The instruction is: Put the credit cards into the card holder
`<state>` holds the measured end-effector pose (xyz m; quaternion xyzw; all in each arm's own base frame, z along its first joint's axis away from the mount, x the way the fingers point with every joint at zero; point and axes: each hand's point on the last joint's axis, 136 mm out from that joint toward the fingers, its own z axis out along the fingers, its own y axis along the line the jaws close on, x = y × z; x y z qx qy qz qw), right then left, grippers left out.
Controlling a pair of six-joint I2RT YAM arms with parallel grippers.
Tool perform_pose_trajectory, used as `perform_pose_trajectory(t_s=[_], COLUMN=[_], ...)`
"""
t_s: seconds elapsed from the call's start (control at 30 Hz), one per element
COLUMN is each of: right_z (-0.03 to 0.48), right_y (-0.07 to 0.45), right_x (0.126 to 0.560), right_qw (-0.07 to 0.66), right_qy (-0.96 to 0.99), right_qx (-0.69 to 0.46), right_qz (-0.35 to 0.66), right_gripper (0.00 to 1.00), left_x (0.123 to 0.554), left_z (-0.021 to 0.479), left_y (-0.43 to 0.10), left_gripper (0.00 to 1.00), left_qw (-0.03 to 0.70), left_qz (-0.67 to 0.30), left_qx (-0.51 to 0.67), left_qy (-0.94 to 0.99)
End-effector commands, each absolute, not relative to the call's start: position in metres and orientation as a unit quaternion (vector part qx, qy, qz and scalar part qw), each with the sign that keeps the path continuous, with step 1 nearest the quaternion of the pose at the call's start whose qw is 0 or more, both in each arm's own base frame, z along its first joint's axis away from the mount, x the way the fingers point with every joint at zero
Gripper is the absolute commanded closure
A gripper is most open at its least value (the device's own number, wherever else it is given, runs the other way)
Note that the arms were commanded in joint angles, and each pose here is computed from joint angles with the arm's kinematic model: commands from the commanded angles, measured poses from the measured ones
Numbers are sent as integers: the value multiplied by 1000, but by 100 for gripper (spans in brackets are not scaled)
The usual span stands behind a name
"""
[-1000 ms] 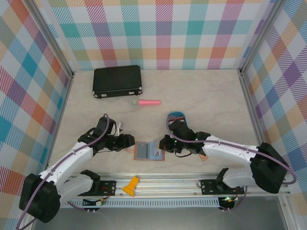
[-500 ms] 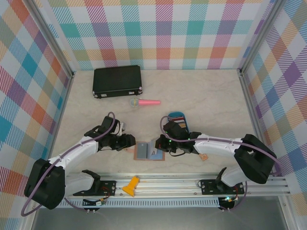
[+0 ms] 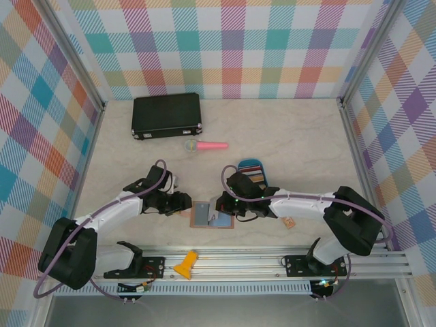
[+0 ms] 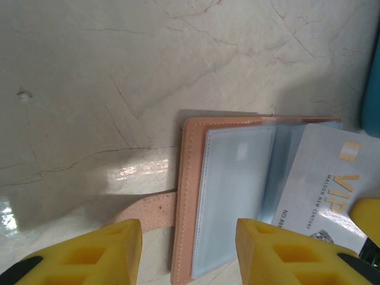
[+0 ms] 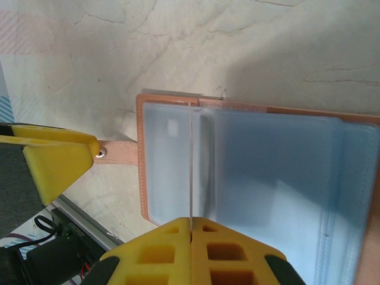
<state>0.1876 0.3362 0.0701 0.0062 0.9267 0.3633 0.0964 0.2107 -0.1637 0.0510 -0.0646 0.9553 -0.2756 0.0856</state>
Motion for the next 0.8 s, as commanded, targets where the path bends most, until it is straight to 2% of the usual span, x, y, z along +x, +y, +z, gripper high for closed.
perform_pose_trajectory(t_s=[0.0, 0.23, 0.47, 0.63, 0.77], right_z=[83, 81, 80, 83, 82], right_y=[347, 348, 347, 346, 345], right_x=[193, 193, 191, 192, 189], right_qw=[111, 111, 108, 113, 109], right_qy=[920, 922, 922, 921, 922], right_qx=[-8, -13, -14, -16, -16], right_qz=[376, 372, 371, 371, 371], right_gripper=[100, 100, 100, 100, 100], left_x=[205, 203, 198, 193, 197], left_z=[38, 39, 49, 34, 32], left_y=[-153, -155, -171, -157, -153], left_gripper=[54, 53, 52, 52, 51], left_qw=[70, 63, 59, 41, 50], left_qz=[-248, -252, -302, -239, -227], left_qx=[-81, -80, -66, -76, -79], left_qy=[963, 962, 949, 967, 969])
